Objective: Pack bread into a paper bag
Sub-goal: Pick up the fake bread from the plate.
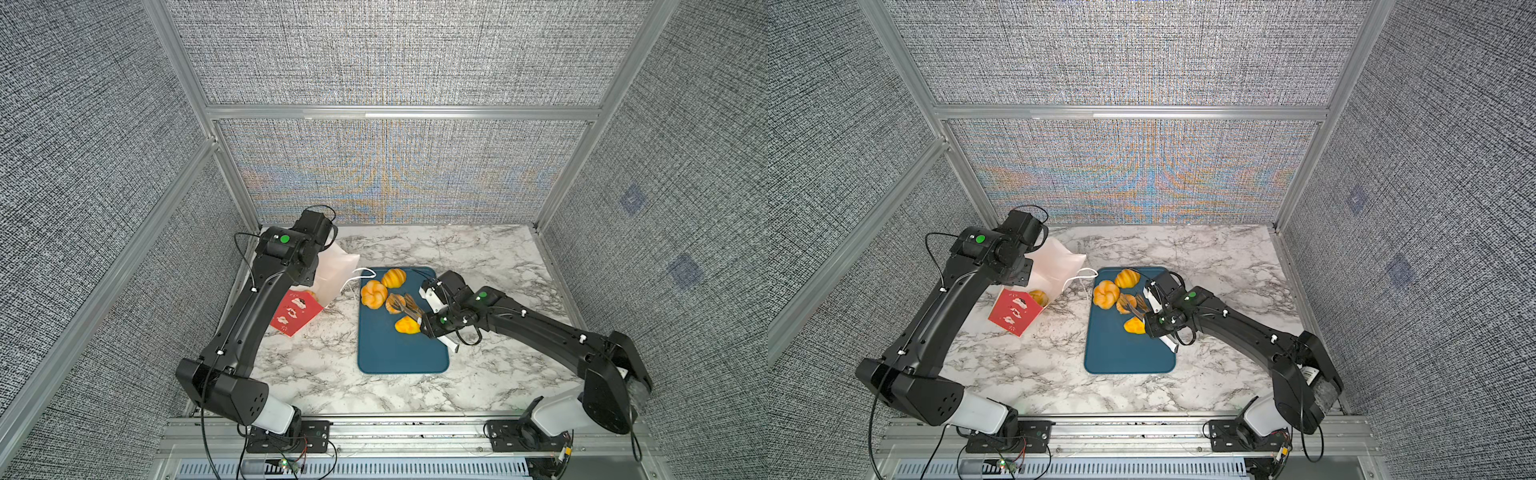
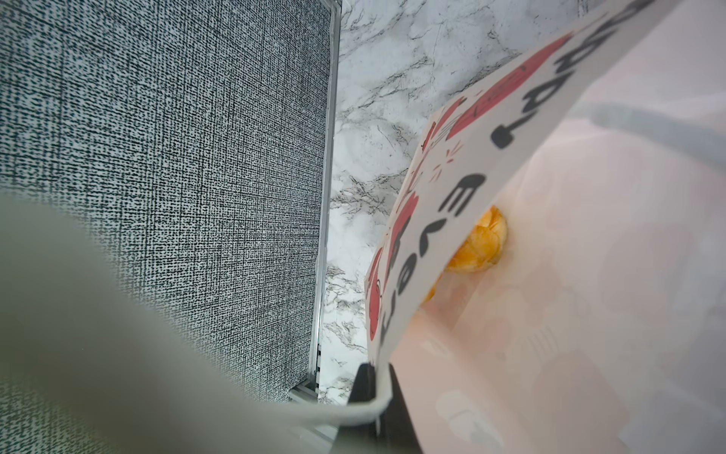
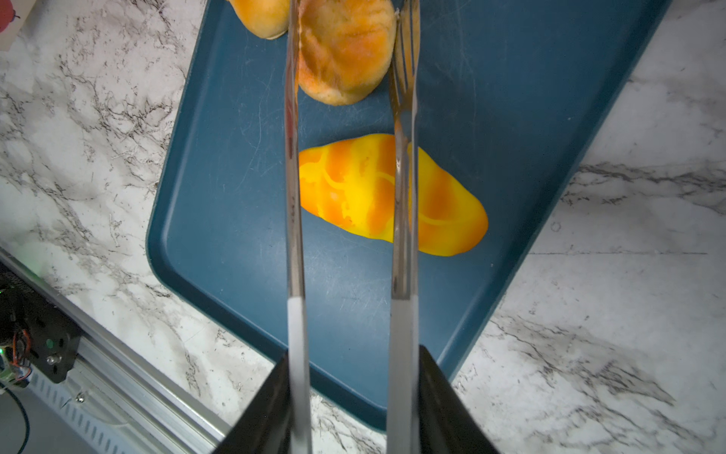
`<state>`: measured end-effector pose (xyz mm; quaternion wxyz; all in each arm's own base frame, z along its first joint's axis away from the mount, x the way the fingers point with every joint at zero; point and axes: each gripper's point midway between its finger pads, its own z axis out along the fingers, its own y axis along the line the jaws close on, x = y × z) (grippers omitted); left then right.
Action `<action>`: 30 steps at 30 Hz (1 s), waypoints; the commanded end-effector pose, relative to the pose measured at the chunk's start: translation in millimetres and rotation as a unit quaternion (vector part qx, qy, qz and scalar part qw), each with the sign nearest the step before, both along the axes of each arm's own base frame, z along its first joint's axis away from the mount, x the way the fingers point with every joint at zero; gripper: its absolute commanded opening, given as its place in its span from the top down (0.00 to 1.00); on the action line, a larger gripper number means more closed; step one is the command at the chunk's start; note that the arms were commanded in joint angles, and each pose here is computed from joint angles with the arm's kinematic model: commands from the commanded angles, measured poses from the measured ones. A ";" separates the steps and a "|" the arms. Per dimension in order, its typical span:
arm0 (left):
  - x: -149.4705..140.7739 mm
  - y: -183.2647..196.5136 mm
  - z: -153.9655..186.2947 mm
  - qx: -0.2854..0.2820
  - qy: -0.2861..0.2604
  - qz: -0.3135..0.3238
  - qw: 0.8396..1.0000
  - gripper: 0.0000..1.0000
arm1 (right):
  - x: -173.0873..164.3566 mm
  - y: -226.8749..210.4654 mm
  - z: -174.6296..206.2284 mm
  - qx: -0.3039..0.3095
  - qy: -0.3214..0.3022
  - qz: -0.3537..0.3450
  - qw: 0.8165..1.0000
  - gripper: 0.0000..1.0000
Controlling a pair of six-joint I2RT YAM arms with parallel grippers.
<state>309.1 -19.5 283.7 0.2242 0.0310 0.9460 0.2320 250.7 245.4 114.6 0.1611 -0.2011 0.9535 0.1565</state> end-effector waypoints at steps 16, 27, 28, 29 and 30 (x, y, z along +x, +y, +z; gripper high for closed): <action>-0.7 0.1 1.6 -0.003 -0.007 0.001 1.000 0.98 | -0.5 2.8 -3.8 0.007 -0.002 0.005 1.000 0.64; -1.4 0.5 2.3 -0.003 -0.007 0.001 1.000 0.98 | -1.3 0.1 -4.3 0.004 -0.003 0.002 1.000 0.69; -1.4 0.5 2.4 -0.003 -0.008 0.001 1.000 0.98 | -1.8 0.2 -4.2 0.004 -0.003 0.003 1.000 0.69; -1.3 0.4 2.6 -0.003 -0.008 0.000 1.000 0.98 | -1.5 -0.3 -4.4 0.003 -0.004 0.002 1.000 0.70; -0.9 0.3 3.0 -0.004 -0.009 0.001 1.000 0.98 | -1.7 -0.3 -4.4 0.003 -0.004 0.002 1.000 0.71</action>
